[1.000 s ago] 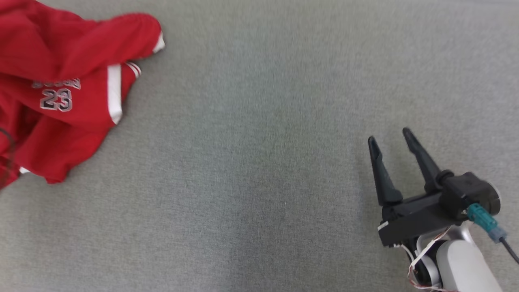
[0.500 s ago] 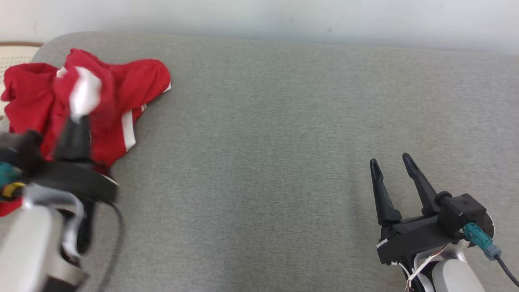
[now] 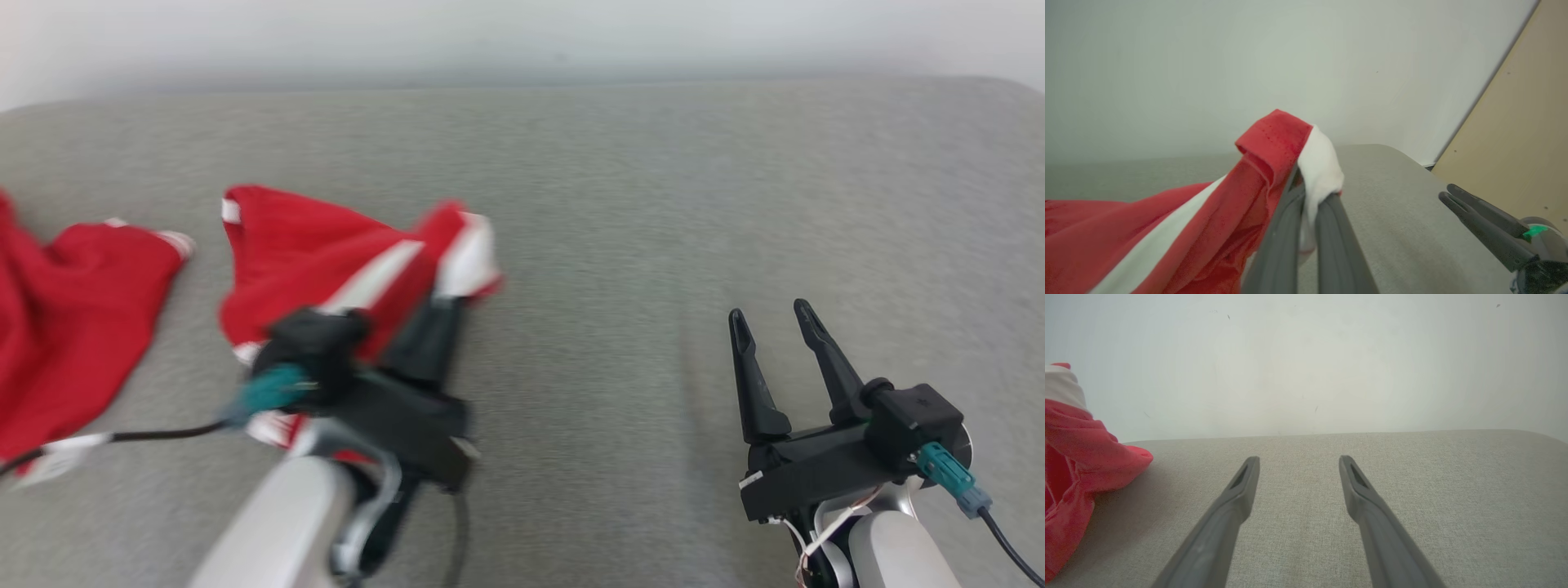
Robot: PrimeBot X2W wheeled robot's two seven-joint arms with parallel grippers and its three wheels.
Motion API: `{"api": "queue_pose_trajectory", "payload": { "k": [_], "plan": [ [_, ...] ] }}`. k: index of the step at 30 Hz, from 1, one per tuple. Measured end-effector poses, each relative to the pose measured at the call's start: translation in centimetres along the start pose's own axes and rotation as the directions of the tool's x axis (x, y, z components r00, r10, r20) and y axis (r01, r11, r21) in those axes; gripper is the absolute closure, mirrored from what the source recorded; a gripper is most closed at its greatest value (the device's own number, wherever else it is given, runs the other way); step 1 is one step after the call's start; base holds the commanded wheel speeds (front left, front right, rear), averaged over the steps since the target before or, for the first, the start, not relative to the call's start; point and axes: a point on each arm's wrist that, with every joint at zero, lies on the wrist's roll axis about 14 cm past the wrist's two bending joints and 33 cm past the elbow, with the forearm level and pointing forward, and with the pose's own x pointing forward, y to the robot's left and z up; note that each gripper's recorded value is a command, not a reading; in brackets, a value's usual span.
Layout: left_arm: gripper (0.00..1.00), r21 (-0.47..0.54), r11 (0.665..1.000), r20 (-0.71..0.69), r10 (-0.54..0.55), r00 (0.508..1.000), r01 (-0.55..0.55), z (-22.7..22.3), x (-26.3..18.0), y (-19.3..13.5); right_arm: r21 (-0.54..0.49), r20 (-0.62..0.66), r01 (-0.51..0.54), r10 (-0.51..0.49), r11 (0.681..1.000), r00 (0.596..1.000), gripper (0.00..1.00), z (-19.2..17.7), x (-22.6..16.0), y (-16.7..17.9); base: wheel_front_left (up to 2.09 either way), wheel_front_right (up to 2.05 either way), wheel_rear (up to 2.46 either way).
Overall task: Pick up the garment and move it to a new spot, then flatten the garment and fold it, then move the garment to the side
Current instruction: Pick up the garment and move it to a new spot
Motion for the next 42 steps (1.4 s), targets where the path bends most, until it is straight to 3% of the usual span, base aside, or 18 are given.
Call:
{"api": "queue_pose_trajectory", "payload": {
  "k": [8,13,20,21,22,27,33,39,42],
  "plan": [
    [1.00,-0.036,0.951,-0.056,-0.308,0.950,0.306,-3.3,4.7,-10.1,-0.014,-0.005,0.139,-0.139,0.990,0.990,0.00,0.0,-2.5,-4.2,0.00,0.00,0.00],
    [1.00,-0.064,0.919,-0.162,-0.394,0.905,0.389,-7.9,6.3,-13.2,-0.022,-0.017,0.240,-0.241,0.970,0.970,0.00,-0.4,-4.5,-7.0,0.00,0.00,0.00],
    [0.98,-0.130,0.864,-0.323,-0.500,0.804,0.486,-15.4,4.6,-16.4,-0.035,-0.066,0.336,-0.338,0.941,0.939,0.00,-2.2,-6.6,-9.7,0.00,0.00,0.00],
    [0.71,-0.135,0.858,-0.337,-0.510,0.791,0.496,-16.1,4.3,-16.6,-0.037,-0.076,0.342,-0.344,0.939,0.936,0.00,-2.5,-6.7,-9.9,0.00,0.00,0.00],
    [0.02,-0.135,0.849,-0.351,-0.523,0.777,0.510,-16.7,3.8,-16.9,-0.040,-0.083,0.349,-0.351,0.936,0.933,0.00,-2.8,-6.7,-10.1,0.00,0.00,0.00],
    [0.00,-0.145,0.828,-0.356,-0.555,0.752,0.542,-17.2,2.1,-17.5,-0.050,-0.090,0.336,-0.339,0.941,0.937,0.00,-3.1,-6.1,-10.3,0.00,0.00,0.00],
    [0.00,-0.130,0.852,-0.338,-0.518,0.785,0.506,-16.2,0.9,-16.1,-0.044,-0.092,0.305,-0.307,0.951,0.947,0.00,-3.2,-5.1,-9.7,0.00,0.00,0.00],
    [0.00,-0.074,0.953,-0.267,-0.303,0.915,0.294,-13.1,0.4,-9.8,-0.025,-0.072,0.255,-0.256,0.967,0.964,0.00,-2.5,-3.9,-8.1,0.00,0.00,0.00],
    [0.00,-0.042,0.985,-0.204,-0.173,0.964,0.168,-10.8,-0.1,-6.2,-0.018,-0.063,0.230,-0.231,0.973,0.971,0.00,-2.0,-3.5,-7.2,0.00,0.00,0.00]
  ]
}}
